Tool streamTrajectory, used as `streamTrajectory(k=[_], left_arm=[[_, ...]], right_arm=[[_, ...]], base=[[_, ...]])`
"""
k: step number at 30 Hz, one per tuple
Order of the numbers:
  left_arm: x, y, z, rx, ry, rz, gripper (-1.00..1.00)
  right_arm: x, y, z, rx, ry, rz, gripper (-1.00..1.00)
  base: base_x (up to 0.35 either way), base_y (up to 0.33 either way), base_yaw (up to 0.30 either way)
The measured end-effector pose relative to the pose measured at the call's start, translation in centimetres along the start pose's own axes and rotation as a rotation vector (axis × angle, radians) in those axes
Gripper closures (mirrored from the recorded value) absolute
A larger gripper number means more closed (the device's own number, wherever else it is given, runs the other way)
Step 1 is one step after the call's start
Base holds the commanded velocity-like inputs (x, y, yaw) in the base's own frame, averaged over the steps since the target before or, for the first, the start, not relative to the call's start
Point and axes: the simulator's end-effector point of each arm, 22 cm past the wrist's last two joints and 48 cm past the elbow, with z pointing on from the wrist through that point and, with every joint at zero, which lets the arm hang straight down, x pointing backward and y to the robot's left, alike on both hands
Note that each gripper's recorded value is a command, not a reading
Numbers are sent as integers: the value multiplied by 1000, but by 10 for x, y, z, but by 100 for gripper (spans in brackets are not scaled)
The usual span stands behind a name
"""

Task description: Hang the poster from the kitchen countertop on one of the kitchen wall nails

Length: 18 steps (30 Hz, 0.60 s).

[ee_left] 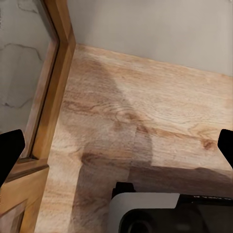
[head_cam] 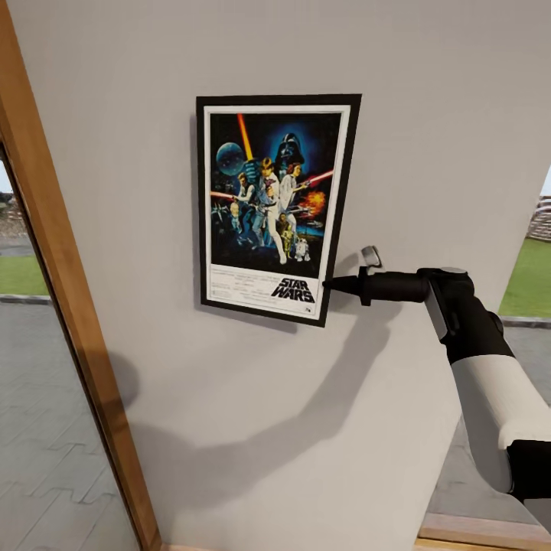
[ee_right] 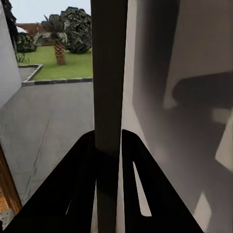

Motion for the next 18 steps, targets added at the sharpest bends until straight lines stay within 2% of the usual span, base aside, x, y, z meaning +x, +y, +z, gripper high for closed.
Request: streamTrajectory(k=[7, 18], left_arm=[[-1, 1, 0, -2, -11, 4, -100], [-1, 1, 0, -3, -12, 4, -100]], right_arm=[[-7, 4, 0, -20, -32, 4, 100], [-8, 5, 0, -22, -36, 4, 100]], base=[[0, 0, 0], [5, 0, 0]])
